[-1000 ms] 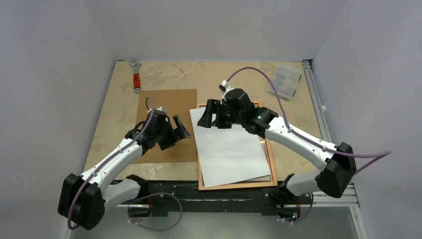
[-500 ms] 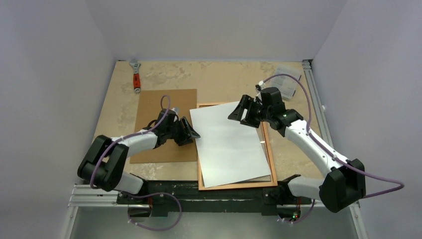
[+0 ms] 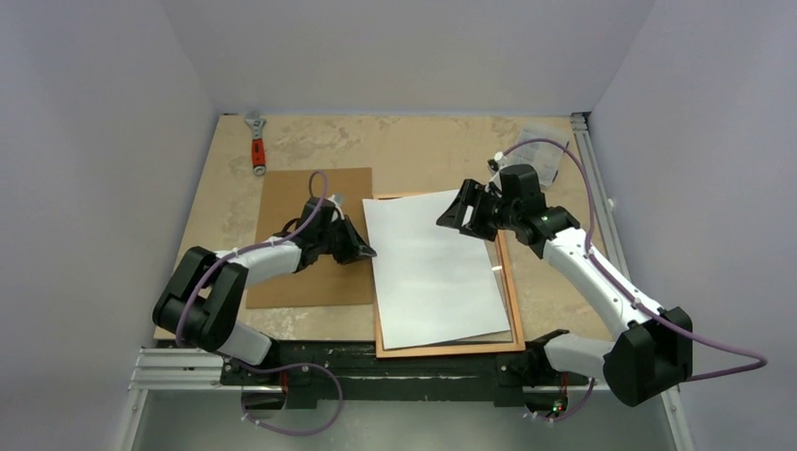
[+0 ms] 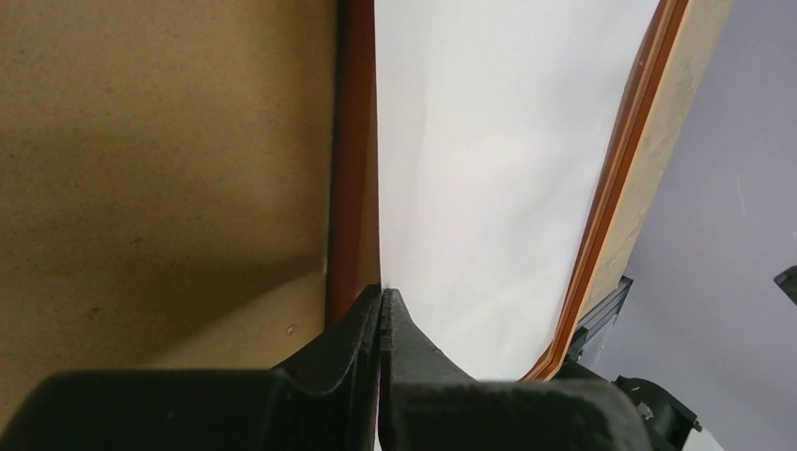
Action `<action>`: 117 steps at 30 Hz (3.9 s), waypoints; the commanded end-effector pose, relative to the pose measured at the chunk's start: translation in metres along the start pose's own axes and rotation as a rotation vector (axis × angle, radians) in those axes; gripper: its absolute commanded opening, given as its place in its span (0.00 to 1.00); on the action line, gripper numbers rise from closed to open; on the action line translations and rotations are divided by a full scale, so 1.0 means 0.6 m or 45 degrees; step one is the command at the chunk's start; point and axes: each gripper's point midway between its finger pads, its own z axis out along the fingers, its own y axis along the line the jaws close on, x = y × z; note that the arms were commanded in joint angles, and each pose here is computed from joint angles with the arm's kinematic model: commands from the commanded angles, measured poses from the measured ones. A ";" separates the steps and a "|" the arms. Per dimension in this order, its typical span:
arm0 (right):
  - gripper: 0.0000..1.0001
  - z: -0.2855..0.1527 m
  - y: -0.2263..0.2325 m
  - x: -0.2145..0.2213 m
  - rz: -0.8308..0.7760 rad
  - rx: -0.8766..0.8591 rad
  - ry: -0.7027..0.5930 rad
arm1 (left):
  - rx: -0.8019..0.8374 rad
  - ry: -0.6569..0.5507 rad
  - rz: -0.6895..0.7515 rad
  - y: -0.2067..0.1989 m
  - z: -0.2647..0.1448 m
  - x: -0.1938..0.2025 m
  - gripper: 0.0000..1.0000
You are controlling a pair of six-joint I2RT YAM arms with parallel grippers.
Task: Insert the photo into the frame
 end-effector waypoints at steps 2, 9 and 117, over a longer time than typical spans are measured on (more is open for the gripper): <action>0.69 -0.018 0.006 -0.015 -0.058 -0.002 -0.027 | 0.081 -0.036 0.162 -0.058 -0.022 -0.034 0.00; 0.69 -0.030 0.003 -0.034 -0.085 0.032 -0.055 | 0.114 0.067 0.226 -0.087 -0.026 -0.027 0.00; 0.83 0.292 0.046 0.249 -0.618 0.526 0.579 | -0.749 -0.341 -0.175 0.217 -0.290 -0.132 1.00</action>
